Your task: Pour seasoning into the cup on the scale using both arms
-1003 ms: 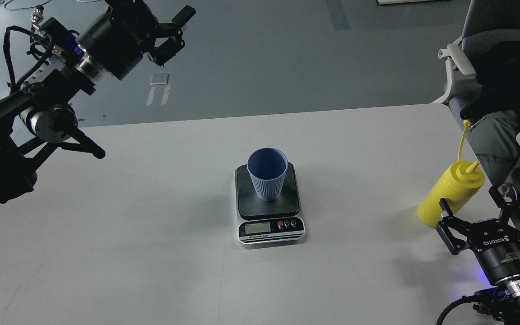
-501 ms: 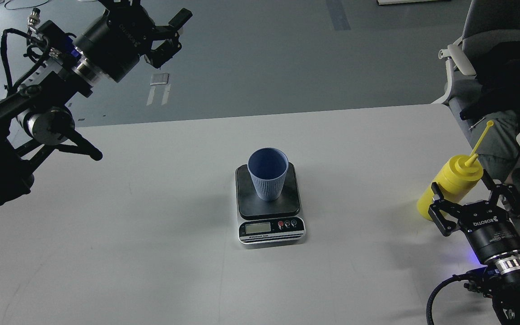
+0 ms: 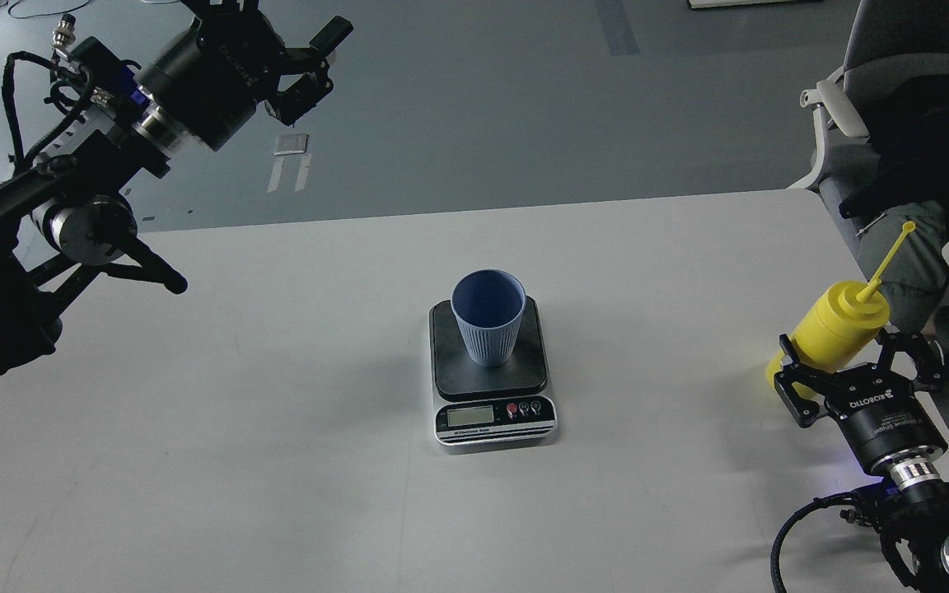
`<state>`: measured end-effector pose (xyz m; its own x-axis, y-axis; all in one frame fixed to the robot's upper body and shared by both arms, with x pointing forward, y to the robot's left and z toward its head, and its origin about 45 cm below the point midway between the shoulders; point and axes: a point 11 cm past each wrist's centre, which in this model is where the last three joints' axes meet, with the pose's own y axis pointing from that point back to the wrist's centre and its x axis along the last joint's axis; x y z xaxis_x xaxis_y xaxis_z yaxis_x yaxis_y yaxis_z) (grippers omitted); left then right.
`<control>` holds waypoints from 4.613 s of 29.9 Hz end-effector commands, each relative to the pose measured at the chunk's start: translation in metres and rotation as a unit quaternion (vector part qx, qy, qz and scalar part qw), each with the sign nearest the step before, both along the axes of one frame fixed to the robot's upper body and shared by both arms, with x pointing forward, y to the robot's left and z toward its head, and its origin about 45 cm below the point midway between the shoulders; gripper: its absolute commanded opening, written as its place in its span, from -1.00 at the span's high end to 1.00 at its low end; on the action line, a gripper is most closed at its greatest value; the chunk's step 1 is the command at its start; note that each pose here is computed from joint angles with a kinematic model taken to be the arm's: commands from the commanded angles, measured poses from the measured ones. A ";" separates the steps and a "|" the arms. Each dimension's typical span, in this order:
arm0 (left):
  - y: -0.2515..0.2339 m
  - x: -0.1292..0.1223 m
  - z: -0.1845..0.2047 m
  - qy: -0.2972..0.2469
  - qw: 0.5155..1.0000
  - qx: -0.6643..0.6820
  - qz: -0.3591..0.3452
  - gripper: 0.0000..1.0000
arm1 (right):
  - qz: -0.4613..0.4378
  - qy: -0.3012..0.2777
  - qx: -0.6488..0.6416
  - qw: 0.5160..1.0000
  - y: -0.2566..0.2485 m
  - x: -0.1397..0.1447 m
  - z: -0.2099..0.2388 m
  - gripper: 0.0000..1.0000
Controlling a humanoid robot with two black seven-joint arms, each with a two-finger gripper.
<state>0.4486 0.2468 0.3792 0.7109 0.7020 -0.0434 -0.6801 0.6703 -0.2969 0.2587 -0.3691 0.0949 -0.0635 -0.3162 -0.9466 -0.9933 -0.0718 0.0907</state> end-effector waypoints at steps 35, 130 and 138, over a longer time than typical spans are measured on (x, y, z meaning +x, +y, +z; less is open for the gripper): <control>0.025 0.002 0.022 -0.027 0.997 -0.063 0.035 -0.97 | 0.254 -0.204 -0.704 0.631 0.142 0.186 0.212 1.00; 0.022 -0.014 -0.009 -0.047 0.992 0.116 -0.009 -0.96 | 0.035 -0.081 -0.017 0.996 0.036 0.045 0.046 1.00; 0.018 -0.017 -0.020 -0.054 0.986 0.156 -0.020 -0.97 | 0.003 -0.042 0.020 0.999 0.023 0.030 0.018 1.00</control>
